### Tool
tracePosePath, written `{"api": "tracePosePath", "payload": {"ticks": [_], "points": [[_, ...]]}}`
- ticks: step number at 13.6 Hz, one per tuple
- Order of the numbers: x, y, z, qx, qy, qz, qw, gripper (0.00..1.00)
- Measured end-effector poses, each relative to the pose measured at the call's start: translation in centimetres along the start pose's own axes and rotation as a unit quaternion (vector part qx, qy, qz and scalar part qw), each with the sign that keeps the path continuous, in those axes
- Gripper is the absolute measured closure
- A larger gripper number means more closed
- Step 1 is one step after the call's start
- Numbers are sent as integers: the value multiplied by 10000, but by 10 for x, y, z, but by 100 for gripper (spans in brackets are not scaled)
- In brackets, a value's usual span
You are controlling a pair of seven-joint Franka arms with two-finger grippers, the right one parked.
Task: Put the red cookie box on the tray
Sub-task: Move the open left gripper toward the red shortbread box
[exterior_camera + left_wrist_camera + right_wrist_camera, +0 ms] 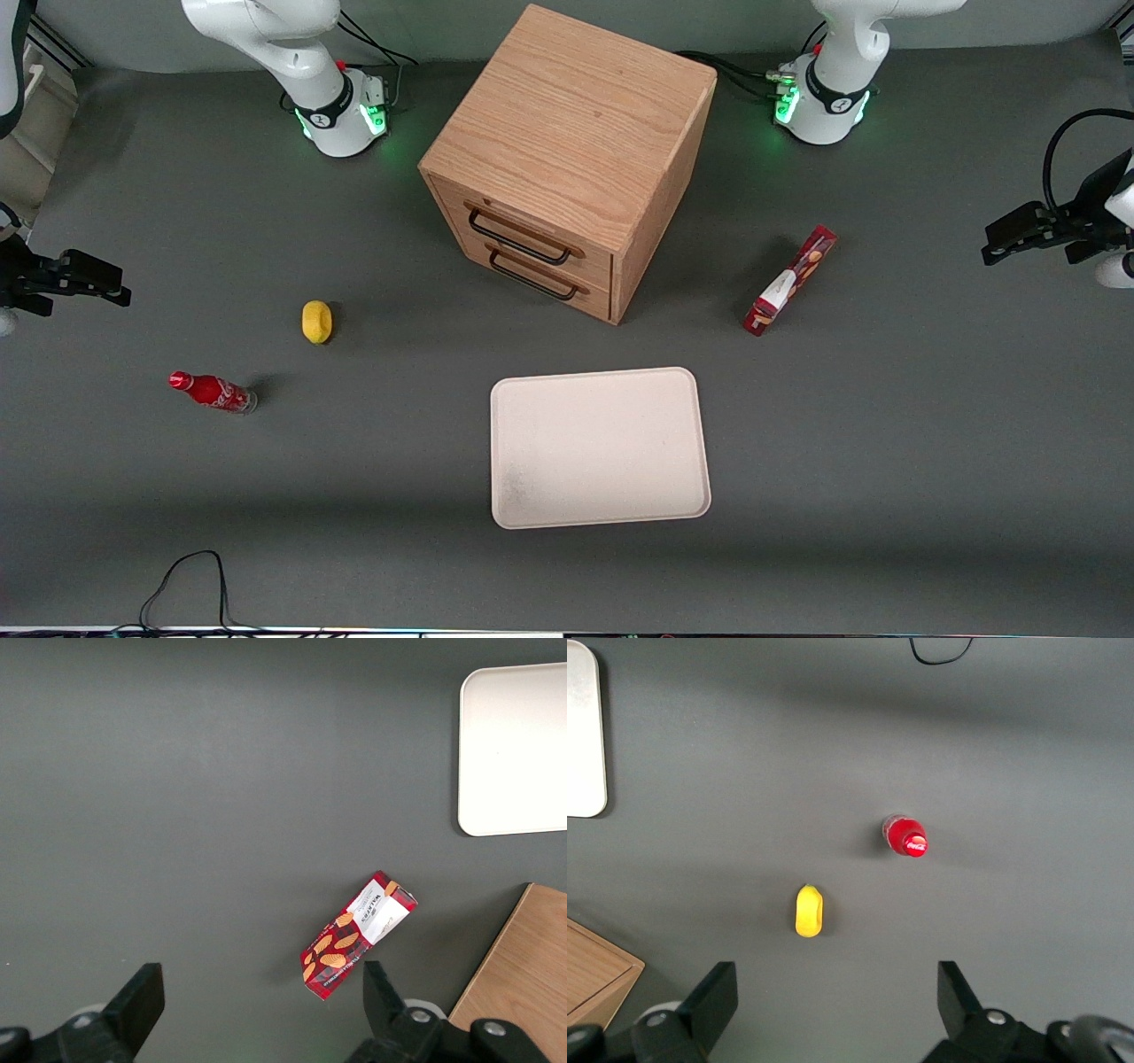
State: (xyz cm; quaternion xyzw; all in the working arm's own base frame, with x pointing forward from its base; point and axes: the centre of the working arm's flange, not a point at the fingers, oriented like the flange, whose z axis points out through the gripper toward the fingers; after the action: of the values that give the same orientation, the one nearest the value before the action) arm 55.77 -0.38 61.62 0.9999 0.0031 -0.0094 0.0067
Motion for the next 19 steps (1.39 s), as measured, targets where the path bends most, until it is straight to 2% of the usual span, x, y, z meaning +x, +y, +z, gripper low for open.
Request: {"api": "tracePosePath", "payload": {"ticks": [7, 12, 16, 19], "points": [[0, 2, 1, -8, -20, 23, 10000, 0], [-9, 55, 8, -1, -213, 616, 9979, 0], [-41, 86, 20, 16, -342, 968, 9947, 0], [-84, 99, 37, 32, -164, 1025, 9946, 0]]}}
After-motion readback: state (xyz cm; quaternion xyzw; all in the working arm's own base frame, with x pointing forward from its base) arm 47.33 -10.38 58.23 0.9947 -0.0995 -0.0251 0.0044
